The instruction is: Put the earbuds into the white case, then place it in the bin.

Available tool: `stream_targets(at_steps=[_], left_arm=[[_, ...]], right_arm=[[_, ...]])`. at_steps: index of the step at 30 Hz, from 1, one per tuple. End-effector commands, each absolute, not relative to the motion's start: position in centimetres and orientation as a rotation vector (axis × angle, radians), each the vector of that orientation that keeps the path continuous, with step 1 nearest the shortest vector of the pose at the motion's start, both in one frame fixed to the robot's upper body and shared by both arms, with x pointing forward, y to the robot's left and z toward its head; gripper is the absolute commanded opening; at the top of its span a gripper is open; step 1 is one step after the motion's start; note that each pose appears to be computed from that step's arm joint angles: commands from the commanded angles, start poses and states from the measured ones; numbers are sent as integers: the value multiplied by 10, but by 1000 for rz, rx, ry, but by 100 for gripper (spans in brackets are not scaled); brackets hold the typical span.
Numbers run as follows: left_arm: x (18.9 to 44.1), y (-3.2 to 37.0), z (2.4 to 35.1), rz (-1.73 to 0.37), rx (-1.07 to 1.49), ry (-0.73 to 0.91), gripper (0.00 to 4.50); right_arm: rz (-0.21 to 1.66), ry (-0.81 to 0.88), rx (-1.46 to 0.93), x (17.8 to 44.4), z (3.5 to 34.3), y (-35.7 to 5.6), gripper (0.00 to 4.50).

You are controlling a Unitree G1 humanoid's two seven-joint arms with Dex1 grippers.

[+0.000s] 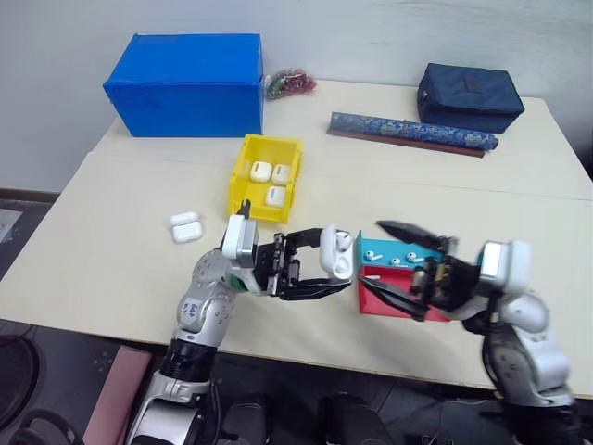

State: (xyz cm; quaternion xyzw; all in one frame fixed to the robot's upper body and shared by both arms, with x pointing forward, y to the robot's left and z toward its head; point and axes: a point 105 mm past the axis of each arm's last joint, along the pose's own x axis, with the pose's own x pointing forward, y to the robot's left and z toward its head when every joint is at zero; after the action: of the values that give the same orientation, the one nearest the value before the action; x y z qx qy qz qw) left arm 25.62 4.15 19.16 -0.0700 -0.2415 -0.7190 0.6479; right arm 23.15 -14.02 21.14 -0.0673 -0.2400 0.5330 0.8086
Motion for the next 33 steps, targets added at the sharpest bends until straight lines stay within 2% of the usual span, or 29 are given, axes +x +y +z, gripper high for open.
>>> stream_targets(at_steps=[1, 6, 11, 16, 20, 23, 26, 29, 33], left_arm=[[259, 55, 184, -1580, -117, -533, 281], [260, 70, 173, -1515, -109, -483, 281], [260, 77, 168, -1477, -103, -462, 281], [261, 80, 168, -1461, -93, -459, 281], [262, 78, 167, -1455, -75, -458, 281], [263, 77, 166, -1443, -73, -457, 281], [262, 74, 166, -1446, -78, -459, 281], [262, 72, 166, -1448, -82, -463, 281], [261, 70, 166, -1445, -85, -465, 281]], right_arm=[[1013, -449, -203, 224, 216, -181, 449], [711, -146, -314, 213, 167, -282, 449], [506, 62, -427, 204, 138, -338, 449], [600, 84, -554, 234, 152, -301, 449], [717, 93, -582, 262, 176, -267, 449], [818, 168, -701, 285, 192, -242, 449], [871, 279, -777, 302, 194, -232, 449], [935, 387, -814, 312, 190, -223, 382], [988, 479, -864, 322, 180, -217, 251]])
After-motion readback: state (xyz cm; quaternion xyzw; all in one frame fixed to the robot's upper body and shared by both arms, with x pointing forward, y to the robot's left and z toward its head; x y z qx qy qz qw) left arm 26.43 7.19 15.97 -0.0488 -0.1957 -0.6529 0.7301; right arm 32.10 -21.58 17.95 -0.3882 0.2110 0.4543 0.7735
